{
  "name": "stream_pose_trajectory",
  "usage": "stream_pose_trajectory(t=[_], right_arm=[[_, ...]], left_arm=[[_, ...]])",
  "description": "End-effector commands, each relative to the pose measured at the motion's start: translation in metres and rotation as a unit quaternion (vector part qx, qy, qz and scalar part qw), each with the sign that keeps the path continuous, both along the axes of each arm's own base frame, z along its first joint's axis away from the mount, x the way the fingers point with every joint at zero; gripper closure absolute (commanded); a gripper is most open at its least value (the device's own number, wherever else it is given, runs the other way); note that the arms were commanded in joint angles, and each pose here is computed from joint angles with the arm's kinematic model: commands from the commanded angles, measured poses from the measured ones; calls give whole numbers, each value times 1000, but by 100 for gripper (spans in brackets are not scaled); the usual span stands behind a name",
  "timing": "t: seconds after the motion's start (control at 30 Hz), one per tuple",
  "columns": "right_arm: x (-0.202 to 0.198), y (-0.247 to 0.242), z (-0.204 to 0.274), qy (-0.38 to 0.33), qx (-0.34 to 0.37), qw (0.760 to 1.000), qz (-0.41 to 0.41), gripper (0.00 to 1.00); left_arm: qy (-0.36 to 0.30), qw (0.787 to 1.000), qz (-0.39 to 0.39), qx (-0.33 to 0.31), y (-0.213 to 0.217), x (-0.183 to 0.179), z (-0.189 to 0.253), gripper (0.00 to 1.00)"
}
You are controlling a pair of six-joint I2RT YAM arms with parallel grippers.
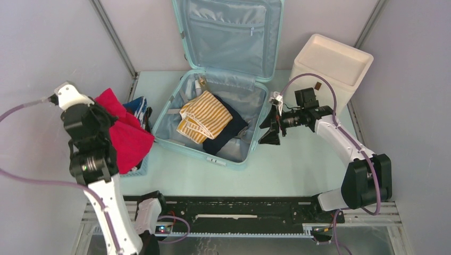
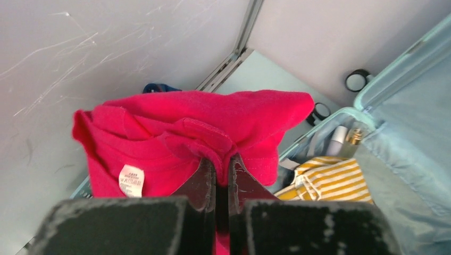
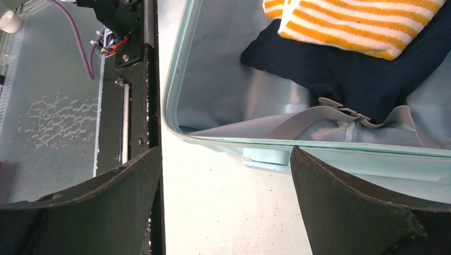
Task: Open, take out, and arrange the luggage
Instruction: Place the clothes in the bin.
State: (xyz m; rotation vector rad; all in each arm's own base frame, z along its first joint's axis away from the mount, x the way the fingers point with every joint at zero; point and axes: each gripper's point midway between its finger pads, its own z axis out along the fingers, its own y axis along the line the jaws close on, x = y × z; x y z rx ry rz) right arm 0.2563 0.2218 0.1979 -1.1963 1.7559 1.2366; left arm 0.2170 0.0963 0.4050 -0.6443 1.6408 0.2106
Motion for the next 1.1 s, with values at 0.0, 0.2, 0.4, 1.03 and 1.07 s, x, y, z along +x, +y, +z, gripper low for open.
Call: stream_pose_trajectory(t=[0.0, 0.2, 0.4, 1.03, 1.07], right_arm=[[5, 0, 19, -14, 19, 1000, 2, 0], [7, -6, 24, -14, 26, 1000, -7, 0], [11, -14, 28, -17, 31, 999, -19, 0], [13, -18, 30, -11, 39, 999, -23, 0], [12, -17, 30, -11, 40, 999, -22, 0]], left_arm=[[-11, 1000, -3, 10, 23, 42, 3, 100], [32, 999, 1, -12, 57, 102, -22, 100], [91, 996, 2, -19, 83, 151, -54, 100], [40, 998, 55, 8, 78, 98, -18, 100], [25, 997, 69, 18, 79, 87, -8, 100]])
